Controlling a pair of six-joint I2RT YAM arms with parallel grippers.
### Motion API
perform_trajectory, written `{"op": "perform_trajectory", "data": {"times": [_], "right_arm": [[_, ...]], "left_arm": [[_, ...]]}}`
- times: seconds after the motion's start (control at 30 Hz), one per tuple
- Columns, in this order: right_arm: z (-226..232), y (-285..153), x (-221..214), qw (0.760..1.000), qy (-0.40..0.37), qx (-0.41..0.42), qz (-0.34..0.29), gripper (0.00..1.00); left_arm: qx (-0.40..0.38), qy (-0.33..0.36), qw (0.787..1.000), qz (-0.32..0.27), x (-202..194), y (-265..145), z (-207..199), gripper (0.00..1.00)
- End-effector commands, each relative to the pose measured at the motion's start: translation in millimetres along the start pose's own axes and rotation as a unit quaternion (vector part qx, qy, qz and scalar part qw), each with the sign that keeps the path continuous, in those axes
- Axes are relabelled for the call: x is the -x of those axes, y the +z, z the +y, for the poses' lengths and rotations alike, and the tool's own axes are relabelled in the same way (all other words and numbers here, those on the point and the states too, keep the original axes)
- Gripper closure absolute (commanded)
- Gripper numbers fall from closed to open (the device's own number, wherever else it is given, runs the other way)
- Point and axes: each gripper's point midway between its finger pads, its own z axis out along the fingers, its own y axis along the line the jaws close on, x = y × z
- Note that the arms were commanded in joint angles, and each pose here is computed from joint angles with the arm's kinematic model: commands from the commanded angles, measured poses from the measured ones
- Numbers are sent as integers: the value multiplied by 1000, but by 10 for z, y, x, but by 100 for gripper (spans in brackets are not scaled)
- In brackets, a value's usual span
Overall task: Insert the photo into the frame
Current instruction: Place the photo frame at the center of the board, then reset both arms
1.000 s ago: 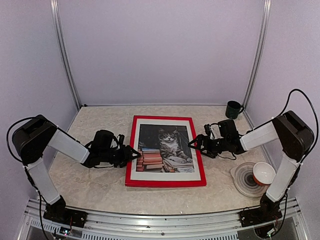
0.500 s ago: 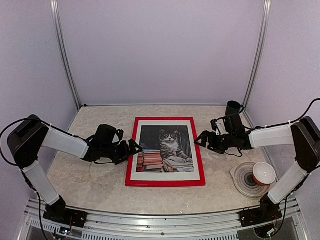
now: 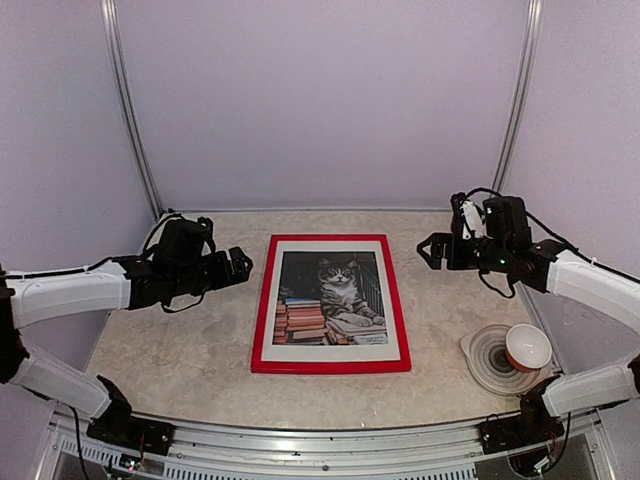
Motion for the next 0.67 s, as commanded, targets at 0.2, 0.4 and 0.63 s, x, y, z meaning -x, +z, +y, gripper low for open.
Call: {"op": "perform_trajectory", "data": {"times": [0.2,0.4,0.63], "right_arm": [[-14,-988,524,979,-91,-40,-179,1],[-75,-1244,511,970,-88,-55,-219,1],[-173,-1358,580,965,-76,-87,-237,1]], "left_arm": [[85,31,972,-219,971,-1228,463,1],[70,4,962,-263,964,-1528,578,1],[70,8,964,-257,969,-1505,559,1]]}}
